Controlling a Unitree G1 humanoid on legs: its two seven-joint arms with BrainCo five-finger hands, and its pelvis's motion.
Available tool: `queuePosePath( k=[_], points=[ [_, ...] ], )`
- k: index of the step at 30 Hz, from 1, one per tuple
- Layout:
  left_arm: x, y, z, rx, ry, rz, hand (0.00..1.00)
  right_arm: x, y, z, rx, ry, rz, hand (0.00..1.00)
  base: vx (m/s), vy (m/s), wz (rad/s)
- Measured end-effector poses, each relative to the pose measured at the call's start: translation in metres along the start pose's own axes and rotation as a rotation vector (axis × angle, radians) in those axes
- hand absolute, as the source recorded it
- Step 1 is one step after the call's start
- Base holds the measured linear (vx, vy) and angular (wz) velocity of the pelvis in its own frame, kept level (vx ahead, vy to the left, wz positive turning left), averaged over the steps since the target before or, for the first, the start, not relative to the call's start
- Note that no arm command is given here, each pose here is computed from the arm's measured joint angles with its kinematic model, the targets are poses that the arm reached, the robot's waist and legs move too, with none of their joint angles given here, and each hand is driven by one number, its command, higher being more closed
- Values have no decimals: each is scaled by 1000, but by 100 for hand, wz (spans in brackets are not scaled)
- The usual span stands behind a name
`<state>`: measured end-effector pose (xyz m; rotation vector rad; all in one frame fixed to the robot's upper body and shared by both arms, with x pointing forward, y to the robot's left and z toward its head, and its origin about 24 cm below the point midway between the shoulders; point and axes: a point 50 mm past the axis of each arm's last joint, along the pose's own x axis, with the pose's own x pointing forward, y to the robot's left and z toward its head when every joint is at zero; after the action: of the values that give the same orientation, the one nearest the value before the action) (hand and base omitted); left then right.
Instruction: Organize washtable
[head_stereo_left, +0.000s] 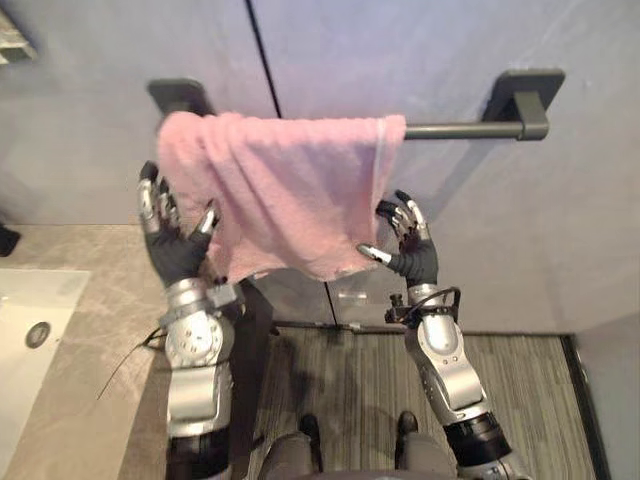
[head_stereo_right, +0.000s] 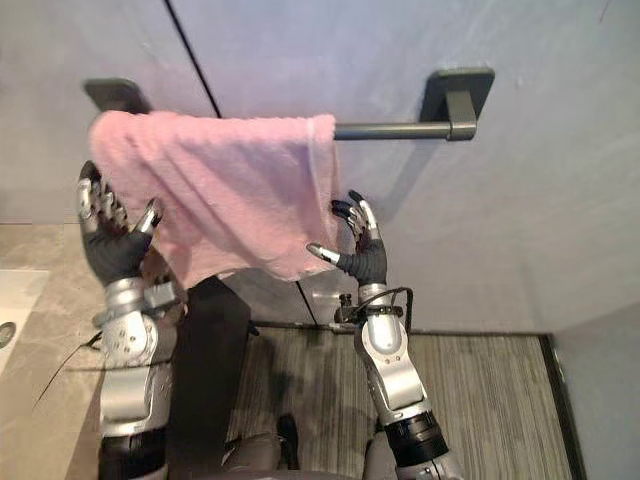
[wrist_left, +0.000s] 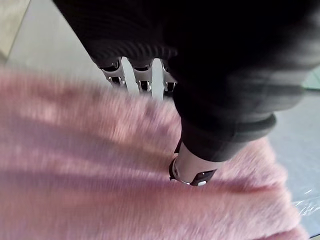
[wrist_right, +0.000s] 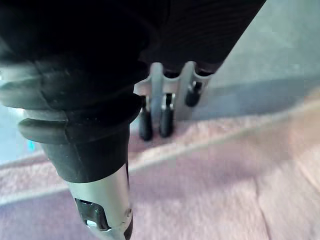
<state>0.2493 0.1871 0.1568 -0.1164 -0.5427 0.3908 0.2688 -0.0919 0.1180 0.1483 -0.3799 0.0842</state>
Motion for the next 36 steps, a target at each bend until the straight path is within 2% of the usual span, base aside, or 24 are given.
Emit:
queuePosePath(
  k=[1,6,10,11,18,19,23,29,36],
  points=[
    [1,1,2,-30,-21,44,0,2,-2,4,-1,-17,-8,0,-17,-8,-7],
    [20,-1,15,-16,-91,35,0,17,3,19,38,-79,0,0,-50,-8,5],
    [33,-11,26,-78,-136,9,0,28,8,30,115,-116,20,0,-99,-1,4],
    [34,-11,28,-80,-142,5,100,30,9,33,128,-123,24,0,-71,-2,-2],
    [47,-6,40,-173,-163,-61,100,39,9,48,264,-161,33,0,-54,5,-1],
    [48,-8,41,-177,-160,-106,100,41,10,50,291,-164,37,100,0,0,0],
    [49,-27,44,-226,-160,-212,100,45,11,55,369,-168,60,100,6,6,-5],
    [50,-27,46,-237,-166,-214,100,51,9,65,412,-211,86,100,19,-18,-6],
    [43,-26,41,-247,-146,-205,100,48,-2,71,390,-246,94,100,0,0,0]
  ],
)
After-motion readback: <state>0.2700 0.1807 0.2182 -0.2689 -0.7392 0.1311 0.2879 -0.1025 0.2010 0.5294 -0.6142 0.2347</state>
